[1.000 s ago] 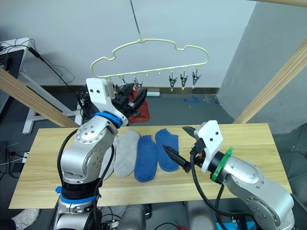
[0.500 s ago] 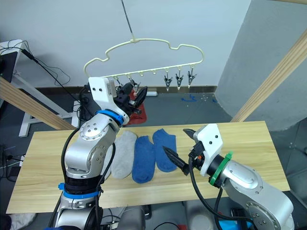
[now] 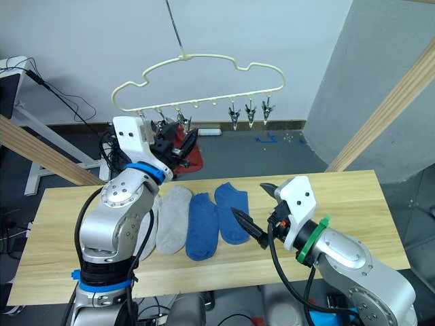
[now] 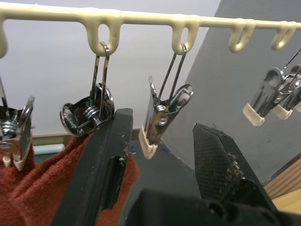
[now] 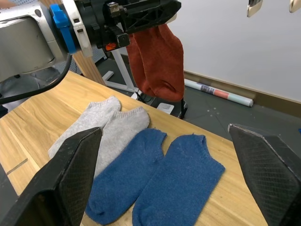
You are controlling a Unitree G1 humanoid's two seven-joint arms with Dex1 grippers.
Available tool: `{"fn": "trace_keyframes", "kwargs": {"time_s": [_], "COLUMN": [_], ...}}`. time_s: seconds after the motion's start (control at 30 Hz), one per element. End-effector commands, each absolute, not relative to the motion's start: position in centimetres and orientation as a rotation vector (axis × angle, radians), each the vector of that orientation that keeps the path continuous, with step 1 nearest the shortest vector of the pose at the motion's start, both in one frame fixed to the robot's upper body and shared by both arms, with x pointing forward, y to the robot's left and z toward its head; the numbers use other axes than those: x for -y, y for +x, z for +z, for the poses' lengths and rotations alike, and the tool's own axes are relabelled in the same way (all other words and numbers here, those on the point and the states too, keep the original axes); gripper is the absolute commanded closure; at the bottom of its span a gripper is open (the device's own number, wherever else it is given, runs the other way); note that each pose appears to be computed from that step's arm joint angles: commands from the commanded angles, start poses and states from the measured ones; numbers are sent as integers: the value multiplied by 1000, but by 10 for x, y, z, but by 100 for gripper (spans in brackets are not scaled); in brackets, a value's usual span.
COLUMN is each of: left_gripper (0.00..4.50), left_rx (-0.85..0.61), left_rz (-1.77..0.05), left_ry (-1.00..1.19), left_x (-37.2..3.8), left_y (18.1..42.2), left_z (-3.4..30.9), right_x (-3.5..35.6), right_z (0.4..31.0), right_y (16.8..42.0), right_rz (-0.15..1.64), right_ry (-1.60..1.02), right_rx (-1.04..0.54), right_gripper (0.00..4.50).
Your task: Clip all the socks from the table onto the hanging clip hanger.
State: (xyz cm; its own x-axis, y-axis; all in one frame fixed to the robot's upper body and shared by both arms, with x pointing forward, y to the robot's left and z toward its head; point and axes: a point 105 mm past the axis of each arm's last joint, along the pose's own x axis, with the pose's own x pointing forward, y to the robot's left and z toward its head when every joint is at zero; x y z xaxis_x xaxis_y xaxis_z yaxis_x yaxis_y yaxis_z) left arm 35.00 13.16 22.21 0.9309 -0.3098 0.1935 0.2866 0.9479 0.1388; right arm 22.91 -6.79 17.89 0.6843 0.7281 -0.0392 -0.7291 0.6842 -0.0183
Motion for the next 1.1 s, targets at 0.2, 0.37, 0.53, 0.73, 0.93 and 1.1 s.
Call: {"fn": "trace_keyframes", "kwargs": {"time_s": [0.2,0.37,0.53,0.73,0.93,1.1], "left_gripper": [219,219,219,219,219,219], "left_rx": [258,268,290,312,318,331], "left_rz": [-306,-308,-312,-313,-310,-293], "left_ry": [113,117,105,83,75,62], "left_x": [-128,-127,-123,-120,-119,-121], "left_y": [349,359,366,370,371,373], "left_z": [231,234,240,249,251,256], "right_x": [65,66,66,65,65,66], "right_z": [187,185,185,185,184,181], "right_y": [222,221,220,220,219,219], "right_rz": [836,825,815,814,812,811], "right_ry": [-40,-44,-43,-41,-40,-39], "right_rx": [17,13,14,13,7,-2], "right_gripper": [2,2,2,2,2,2]}}
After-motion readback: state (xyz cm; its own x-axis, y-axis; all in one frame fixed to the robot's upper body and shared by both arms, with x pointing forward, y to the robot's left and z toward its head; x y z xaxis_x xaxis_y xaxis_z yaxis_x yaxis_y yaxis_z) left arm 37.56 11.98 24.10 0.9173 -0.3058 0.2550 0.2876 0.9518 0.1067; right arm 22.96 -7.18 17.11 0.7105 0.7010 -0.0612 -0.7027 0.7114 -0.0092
